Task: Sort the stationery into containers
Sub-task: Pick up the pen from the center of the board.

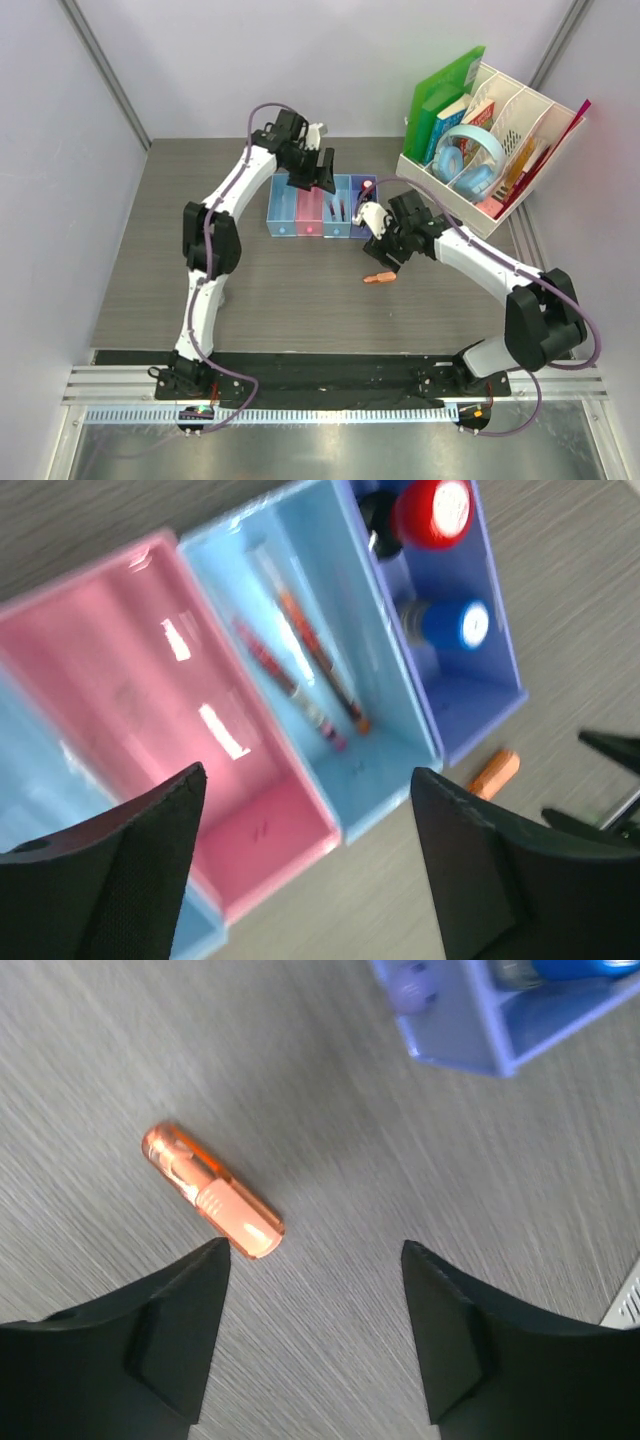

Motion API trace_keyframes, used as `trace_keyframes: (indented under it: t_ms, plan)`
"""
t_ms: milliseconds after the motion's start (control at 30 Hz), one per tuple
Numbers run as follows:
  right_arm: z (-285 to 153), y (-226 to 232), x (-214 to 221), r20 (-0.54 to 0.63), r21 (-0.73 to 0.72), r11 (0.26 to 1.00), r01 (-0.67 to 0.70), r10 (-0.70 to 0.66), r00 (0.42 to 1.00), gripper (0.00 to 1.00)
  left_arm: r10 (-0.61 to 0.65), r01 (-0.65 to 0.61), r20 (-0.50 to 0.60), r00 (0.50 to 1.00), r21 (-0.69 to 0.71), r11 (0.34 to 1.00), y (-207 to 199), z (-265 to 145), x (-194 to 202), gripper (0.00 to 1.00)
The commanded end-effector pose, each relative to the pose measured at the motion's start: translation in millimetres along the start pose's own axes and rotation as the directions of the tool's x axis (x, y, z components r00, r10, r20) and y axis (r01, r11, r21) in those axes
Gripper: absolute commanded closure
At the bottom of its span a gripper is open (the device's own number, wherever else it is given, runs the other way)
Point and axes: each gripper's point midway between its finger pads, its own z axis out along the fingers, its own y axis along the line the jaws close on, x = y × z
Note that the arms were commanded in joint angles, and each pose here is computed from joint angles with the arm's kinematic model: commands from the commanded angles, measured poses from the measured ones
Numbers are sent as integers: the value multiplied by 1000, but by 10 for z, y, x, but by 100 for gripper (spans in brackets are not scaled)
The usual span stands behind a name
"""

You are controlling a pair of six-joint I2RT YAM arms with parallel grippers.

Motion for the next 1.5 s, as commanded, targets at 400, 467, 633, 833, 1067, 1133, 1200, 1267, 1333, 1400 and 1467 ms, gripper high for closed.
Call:
trace_keyframes:
  t_ms: [400, 467, 633, 833, 1067, 1133, 1200, 1267, 1333, 1400, 1467]
  plan:
    - [371, 272, 309, -97, -182, 947, 265, -286, 953, 5, 130, -290, -300, 945, -584, 758, 1363, -2581, 1408, 0]
    - [435, 317, 291, -98, -194, 941, 277, -300, 949, 5, 77, -271, -327, 942, -605, 749, 1442, -2689, 1642, 0]
    - [555, 381, 260, -99, -196, 932, 305, -329, 939, 5, -47, -227, -385, 922, -635, 738, 1693, -2794, 2152, 0]
    - [688, 408, 265, -96, -194, 932, 306, -328, 940, 10, -144, -192, -423, 895, -655, 730, 1928, -2767, 2515, 0]
    - [750, 380, 375, -127, -171, 933, 318, -340, 932, 18, -189, -189, -465, 865, -650, 736, 2116, -2687, 2727, 0]
    - [739, 365, 378, -126, -163, 932, 324, -345, 930, 25, -201, -185, -481, 853, -640, 746, 2136, -2656, 2782, 0]
    - [730, 356, 357, -122, -156, 933, 324, -344, 931, 38, -204, -188, -505, 839, -620, 762, 2130, -2628, 2849, 0]
    - [715, 346, 328, -115, -149, 935, 323, -341, 933, 52, -206, -207, -535, 819, -611, 764, 2162, -2620, 2914, 0]
    - [691, 337, 308, -109, -142, 938, 316, -332, 937, 57, -206, -224, -546, 812, -618, 753, 2206, -2639, 2934, 0]
    - [675, 345, 290, -100, -140, 939, 315, -330, 939, 66, -192, -251, -568, 800, -608, 753, 2237, -2652, 2969, 0]
    - [645, 349, 263, -89, -135, 942, 307, -320, 943, 76, -174, -288, -602, 780, -590, 754, 2269, -2649, 3026, 0]
